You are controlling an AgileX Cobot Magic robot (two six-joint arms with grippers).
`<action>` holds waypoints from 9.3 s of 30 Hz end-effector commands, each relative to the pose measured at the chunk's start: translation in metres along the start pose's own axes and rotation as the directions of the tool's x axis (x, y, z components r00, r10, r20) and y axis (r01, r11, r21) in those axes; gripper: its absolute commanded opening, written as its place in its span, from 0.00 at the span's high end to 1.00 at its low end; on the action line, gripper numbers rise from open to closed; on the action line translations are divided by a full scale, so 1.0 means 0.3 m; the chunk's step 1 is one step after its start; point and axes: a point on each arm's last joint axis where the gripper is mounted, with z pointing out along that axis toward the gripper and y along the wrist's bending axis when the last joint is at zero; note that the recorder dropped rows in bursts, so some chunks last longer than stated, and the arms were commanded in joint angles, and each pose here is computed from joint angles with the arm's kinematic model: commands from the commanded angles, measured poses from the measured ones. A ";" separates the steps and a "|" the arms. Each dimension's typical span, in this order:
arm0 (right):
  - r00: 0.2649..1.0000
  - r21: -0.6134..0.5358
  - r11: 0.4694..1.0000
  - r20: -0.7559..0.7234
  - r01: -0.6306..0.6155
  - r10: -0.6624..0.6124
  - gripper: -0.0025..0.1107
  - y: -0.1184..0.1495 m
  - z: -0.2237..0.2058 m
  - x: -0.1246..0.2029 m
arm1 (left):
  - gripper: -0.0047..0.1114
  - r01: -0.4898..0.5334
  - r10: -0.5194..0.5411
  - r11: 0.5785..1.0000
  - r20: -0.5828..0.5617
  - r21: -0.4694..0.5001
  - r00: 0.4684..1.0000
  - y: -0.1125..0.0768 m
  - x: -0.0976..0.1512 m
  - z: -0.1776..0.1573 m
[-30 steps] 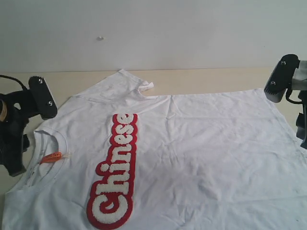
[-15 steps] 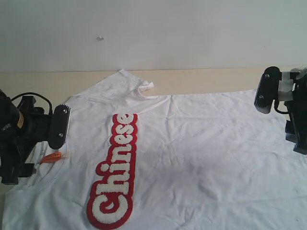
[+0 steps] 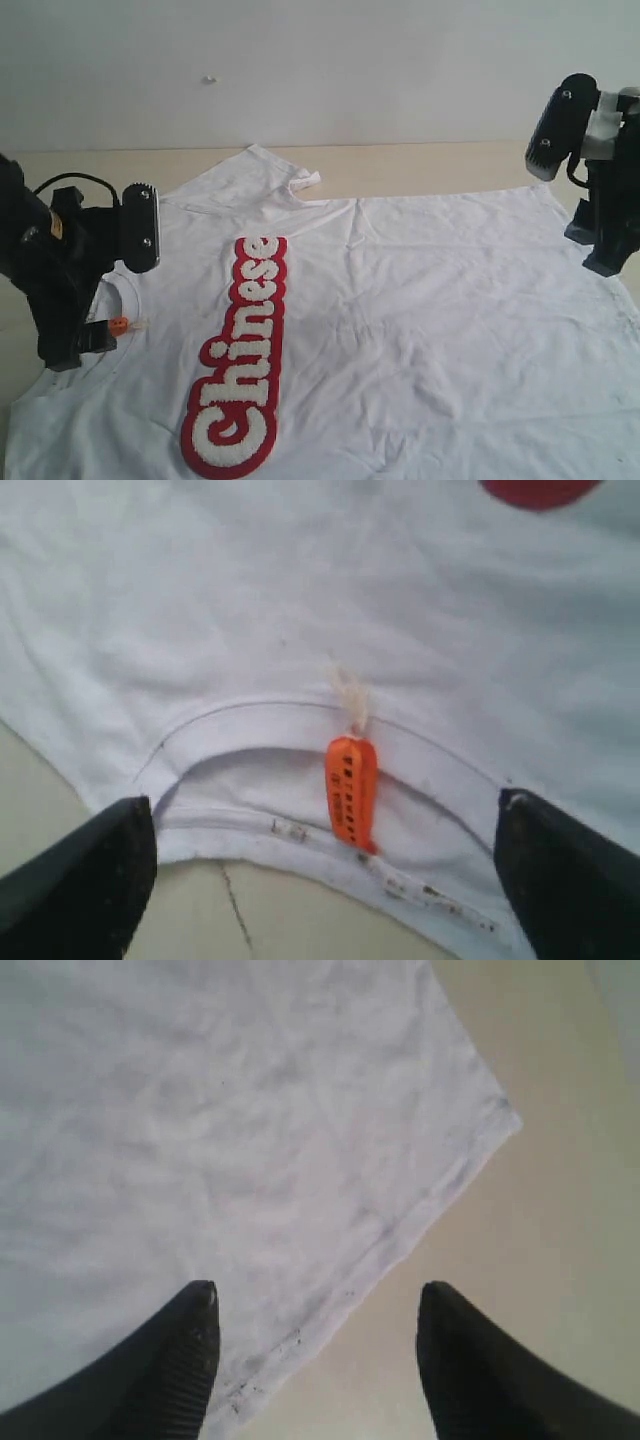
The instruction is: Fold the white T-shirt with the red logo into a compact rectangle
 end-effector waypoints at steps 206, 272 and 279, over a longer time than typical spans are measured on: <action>0.943 -0.447 0.873 -0.157 0.196 -0.292 0.98 -0.169 0.447 0.206 | 0.96 -0.236 0.242 0.902 0.028 0.362 0.970 0.106 0.244 0.222; 0.923 0.079 0.967 0.326 -0.242 0.204 0.98 -0.191 -0.536 -0.013 | 0.96 0.293 -0.381 0.723 -0.007 -0.625 0.925 0.015 0.377 -0.871; 0.948 -0.122 0.958 0.153 -0.261 0.278 0.98 -0.213 -0.286 -0.030 | 0.96 0.127 -0.186 0.905 -0.109 -0.407 0.976 0.114 0.318 -0.665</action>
